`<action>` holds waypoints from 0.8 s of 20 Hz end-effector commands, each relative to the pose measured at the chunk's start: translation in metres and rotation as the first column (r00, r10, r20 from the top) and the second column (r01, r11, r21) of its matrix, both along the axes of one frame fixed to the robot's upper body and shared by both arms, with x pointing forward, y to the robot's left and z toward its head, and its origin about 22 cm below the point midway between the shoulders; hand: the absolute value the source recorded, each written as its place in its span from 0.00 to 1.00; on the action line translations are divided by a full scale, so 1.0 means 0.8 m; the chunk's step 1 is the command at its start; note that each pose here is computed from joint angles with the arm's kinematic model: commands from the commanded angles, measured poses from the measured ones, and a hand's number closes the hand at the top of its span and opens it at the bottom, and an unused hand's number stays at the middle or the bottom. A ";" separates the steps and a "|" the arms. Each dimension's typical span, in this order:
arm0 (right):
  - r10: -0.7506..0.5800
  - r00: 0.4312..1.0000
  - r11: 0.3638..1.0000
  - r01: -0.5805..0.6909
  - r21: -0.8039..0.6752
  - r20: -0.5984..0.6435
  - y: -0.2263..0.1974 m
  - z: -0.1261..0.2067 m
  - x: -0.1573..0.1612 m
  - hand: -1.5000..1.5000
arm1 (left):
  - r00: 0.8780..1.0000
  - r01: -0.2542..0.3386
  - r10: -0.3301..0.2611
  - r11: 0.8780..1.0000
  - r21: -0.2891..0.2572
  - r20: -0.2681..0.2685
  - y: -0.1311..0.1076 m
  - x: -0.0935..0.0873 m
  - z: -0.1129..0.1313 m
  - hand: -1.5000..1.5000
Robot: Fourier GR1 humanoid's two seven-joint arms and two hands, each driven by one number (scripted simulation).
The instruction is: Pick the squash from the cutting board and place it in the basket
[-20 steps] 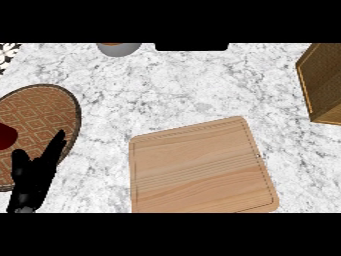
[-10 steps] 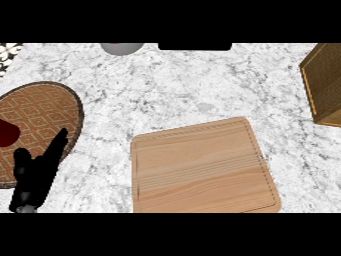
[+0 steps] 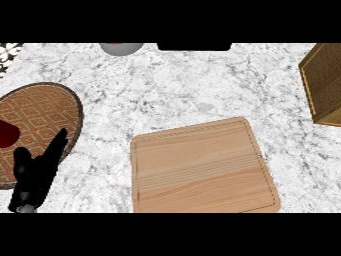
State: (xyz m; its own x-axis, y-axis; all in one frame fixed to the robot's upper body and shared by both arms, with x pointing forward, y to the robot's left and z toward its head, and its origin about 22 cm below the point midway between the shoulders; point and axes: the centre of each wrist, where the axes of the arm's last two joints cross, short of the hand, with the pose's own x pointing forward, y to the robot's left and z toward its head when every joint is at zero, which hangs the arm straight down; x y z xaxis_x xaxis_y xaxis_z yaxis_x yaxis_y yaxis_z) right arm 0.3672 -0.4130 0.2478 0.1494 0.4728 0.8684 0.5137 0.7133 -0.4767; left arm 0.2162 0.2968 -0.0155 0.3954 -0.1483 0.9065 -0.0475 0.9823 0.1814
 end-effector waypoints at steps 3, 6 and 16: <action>-0.009 1.000 1.000 0.009 0.025 -0.001 -0.022 -0.054 0.007 1.00 | 0.990 -0.020 0.013 0.999 -0.050 -0.141 -0.003 -0.015 -0.034 0.50; -0.215 0.973 0.969 0.203 -0.138 -0.082 -0.064 -0.062 -0.014 1.00 | 0.992 -0.004 0.000 0.999 -0.032 -0.128 0.007 -0.024 -0.030 0.50; -0.115 0.990 0.960 0.090 -0.266 -0.081 -0.092 -0.055 -0.016 0.00 | 0.990 -0.012 0.009 1.000 -0.020 -0.140 0.002 -0.014 -0.031 0.50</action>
State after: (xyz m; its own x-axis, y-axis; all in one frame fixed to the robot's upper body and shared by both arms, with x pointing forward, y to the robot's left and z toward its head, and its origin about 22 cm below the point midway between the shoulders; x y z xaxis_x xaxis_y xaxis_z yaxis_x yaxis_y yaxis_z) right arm 0.3553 -0.4797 0.2016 0.3063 0.6364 0.7079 0.5100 0.5183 -0.6866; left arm 0.2158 0.2967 -0.0157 0.3855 -0.1509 0.9103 -0.0449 0.9823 0.1819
